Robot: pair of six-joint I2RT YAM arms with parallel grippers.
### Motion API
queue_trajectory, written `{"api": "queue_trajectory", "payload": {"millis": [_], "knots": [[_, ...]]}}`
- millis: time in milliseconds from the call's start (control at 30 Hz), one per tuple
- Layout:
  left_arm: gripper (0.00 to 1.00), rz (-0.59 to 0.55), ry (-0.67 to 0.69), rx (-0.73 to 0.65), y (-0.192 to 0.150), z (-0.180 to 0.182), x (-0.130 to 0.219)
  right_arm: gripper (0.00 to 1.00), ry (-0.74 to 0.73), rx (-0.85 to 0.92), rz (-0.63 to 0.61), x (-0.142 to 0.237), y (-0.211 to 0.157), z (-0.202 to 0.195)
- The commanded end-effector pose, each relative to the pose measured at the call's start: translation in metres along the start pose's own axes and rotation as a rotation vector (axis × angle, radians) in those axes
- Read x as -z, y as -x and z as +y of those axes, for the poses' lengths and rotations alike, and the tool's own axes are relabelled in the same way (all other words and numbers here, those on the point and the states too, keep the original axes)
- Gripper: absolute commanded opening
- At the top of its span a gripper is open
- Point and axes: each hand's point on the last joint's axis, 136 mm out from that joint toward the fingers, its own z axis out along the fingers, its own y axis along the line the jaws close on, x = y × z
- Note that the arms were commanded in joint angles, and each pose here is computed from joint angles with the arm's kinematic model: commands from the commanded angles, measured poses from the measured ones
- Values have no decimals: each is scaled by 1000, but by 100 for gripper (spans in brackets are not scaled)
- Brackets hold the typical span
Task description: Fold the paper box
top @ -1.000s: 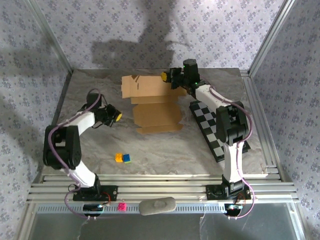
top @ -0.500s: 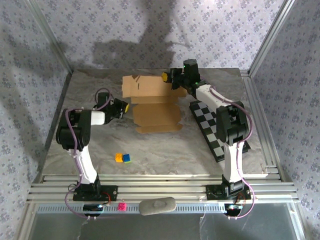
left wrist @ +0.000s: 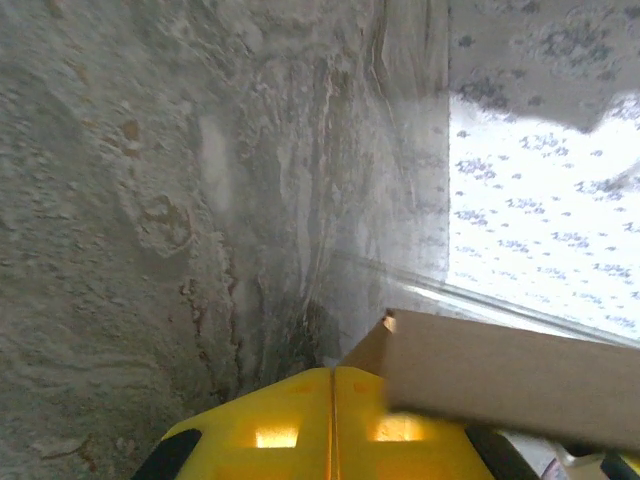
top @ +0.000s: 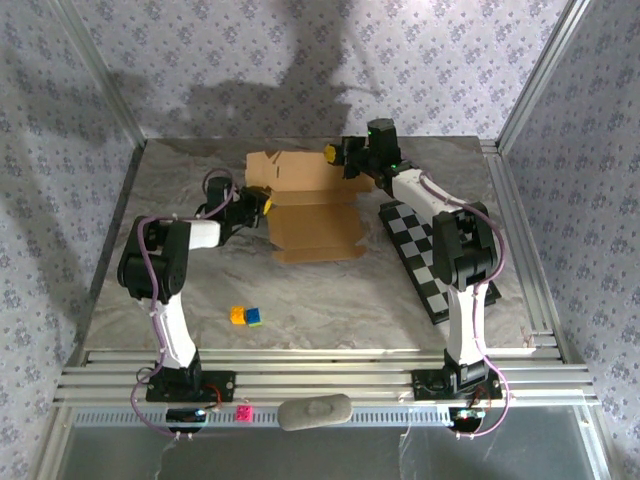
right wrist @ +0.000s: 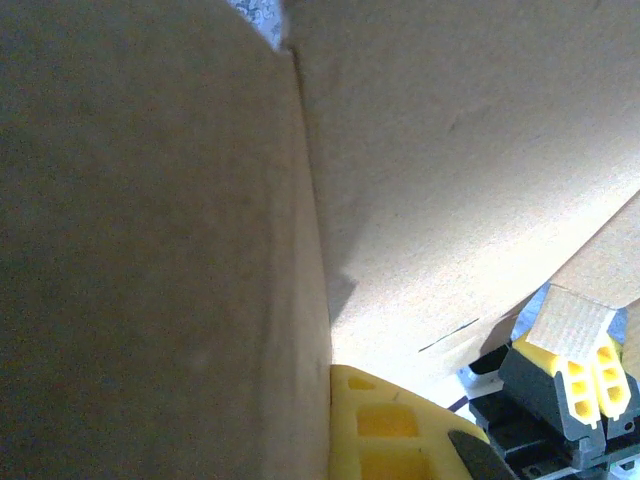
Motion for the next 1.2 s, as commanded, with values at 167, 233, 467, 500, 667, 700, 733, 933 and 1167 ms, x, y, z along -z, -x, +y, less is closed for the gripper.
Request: {"api": "queue_trajectory", "payload": {"millis": [167,233,467,500,667,700,733,933,1167], "knots": [[10,50,271,-273,-26,-14,3,0,-1,-26,1,-6,-1,-2],[10,74,371,-348,-34,-8,2,0,-4,-27,4,-7,-2,-4],[8,135,613,-491,-45,31,-3,0,-8,-21,10,-9,-5,-7],[7,134,619,-495,-46,32,-2,0,-12,-16,11,-9,-5,-8],[10,98,530,-507,-47,-1,14,0,-49,54,8,-8,-2,-14],[13,89,486,-511,-49,-16,20,0,-62,82,8,-9,-2,-16],[17,74,442,-517,-50,-32,29,0,-78,101,9,-9,-2,-20],[38,13,203,-486,-57,-104,95,0,-112,178,22,-19,0,-39],[41,-173,124,-301,5,-100,172,0,-88,247,54,-25,-1,-53]]}}
